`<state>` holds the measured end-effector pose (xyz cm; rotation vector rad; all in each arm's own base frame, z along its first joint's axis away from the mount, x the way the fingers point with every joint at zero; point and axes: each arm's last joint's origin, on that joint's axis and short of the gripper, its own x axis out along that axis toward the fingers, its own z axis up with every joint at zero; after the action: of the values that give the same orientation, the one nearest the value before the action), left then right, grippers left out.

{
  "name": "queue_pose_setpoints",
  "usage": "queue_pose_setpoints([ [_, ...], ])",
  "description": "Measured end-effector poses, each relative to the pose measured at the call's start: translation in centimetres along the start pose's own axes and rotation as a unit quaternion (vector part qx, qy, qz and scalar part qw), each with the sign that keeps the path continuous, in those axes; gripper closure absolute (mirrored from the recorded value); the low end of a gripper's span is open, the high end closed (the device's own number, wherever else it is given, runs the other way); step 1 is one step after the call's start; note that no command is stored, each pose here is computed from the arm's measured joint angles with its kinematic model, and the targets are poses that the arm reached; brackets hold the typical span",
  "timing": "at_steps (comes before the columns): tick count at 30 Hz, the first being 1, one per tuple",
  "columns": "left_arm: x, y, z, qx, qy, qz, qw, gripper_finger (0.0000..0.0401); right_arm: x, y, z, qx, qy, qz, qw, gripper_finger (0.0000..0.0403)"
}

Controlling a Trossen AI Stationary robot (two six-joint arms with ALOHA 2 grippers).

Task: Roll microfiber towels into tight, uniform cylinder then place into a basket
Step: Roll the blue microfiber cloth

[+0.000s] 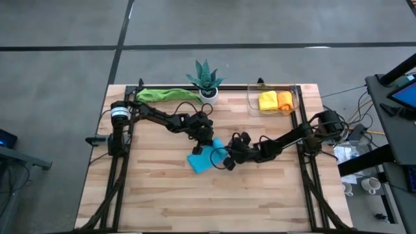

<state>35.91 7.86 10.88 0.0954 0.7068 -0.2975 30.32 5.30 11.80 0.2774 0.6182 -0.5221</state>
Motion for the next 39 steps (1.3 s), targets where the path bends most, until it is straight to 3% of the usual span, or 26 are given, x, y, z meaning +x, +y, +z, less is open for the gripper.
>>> queue_pose_setpoints([
  [14, 0.0, 0.0, 0.0, 0.001, -0.001, -0.001, 1.0, 0.0401, -0.3, 1.1, 0.7, -0.008, -0.029, 0.06, 0.998, 0.0395],
  [39, 0.0, 0.0, 0.0, 0.001, -0.002, -0.003, 1.0, 0.0401, 1.1, 1.9, 0.0, -0.044, -0.037, 0.095, 0.994, 0.0395],
])
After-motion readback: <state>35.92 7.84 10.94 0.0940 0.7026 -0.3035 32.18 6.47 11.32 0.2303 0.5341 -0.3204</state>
